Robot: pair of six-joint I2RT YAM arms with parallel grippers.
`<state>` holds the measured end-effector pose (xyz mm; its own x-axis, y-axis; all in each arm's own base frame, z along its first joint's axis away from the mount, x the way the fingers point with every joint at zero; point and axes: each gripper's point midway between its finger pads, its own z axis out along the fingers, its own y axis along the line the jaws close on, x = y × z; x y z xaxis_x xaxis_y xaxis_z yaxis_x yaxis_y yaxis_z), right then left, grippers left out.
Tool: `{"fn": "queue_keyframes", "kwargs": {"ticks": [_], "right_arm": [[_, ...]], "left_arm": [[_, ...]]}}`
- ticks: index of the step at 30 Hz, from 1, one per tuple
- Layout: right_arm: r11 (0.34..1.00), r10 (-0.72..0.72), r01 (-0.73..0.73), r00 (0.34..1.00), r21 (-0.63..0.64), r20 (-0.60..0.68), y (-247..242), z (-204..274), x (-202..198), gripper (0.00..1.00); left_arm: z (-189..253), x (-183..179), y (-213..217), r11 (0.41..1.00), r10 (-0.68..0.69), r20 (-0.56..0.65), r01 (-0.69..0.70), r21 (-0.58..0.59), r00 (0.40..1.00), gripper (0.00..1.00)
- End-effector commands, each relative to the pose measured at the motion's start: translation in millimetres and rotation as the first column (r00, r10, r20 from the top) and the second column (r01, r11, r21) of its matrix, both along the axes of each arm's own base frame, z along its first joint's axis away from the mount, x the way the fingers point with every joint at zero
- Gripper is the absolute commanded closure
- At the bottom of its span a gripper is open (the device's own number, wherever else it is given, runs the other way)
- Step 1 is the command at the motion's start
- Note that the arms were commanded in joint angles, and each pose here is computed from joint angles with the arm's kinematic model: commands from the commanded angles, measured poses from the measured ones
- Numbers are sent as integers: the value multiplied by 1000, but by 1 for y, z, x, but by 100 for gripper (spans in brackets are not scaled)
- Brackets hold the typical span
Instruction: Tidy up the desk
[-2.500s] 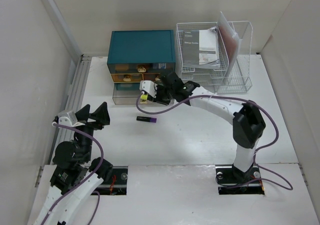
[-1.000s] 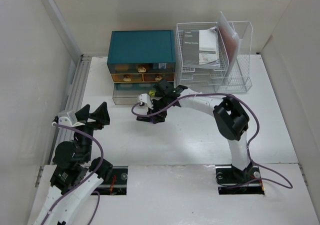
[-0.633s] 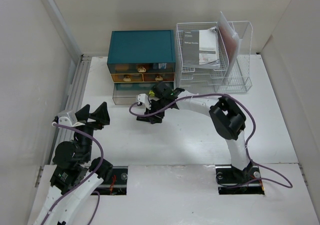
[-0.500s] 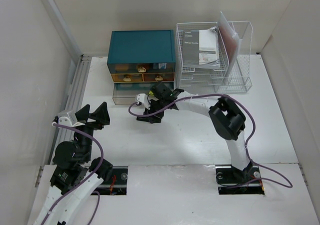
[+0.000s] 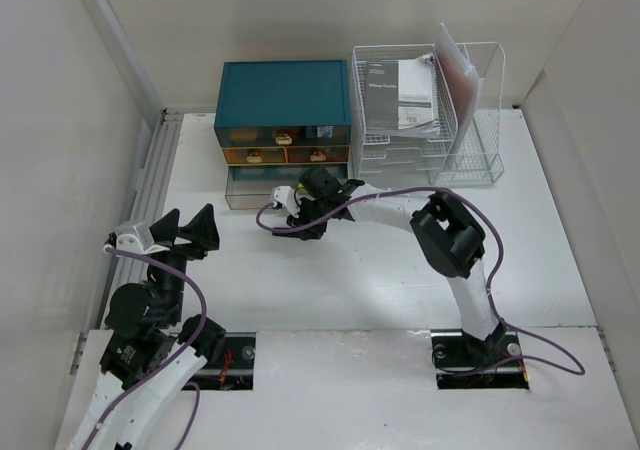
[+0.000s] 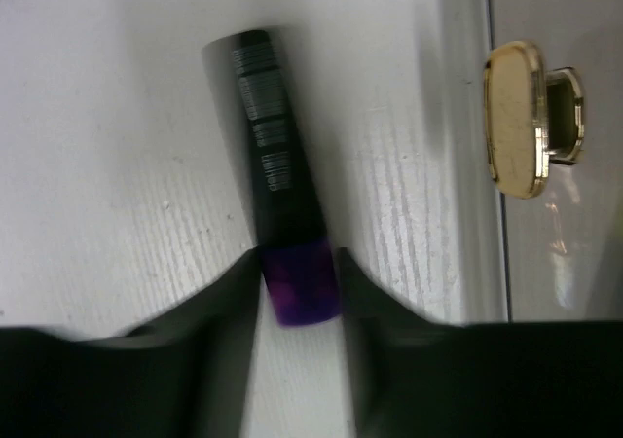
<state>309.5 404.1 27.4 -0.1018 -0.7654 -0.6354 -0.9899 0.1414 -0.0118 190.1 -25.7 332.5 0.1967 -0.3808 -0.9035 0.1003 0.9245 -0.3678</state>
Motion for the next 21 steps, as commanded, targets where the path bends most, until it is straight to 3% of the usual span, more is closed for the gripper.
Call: {"fn": "queue_keyframes", "kwargs": {"ticks": [1,5,12,21], "right_arm": [[1000,-6,5,1000,-18,-30,2,-9,-4,74],[998,48,-47,999,39,-10,8,18,-8,99],[977,102,-118,990,178,99,19,98,-10,100],[973,-122,42,927,225,354,-4,154,30,100]], "left_arm": [[12,-4,3,1000,3,49,-3,-18,999,28],[12,-4,3,1000,3,49,-3,-18,999,28],[12,-4,3,1000,3,49,-3,-18,999,28],[12,-4,3,1000,3,49,-3,-18,999,28]]}}
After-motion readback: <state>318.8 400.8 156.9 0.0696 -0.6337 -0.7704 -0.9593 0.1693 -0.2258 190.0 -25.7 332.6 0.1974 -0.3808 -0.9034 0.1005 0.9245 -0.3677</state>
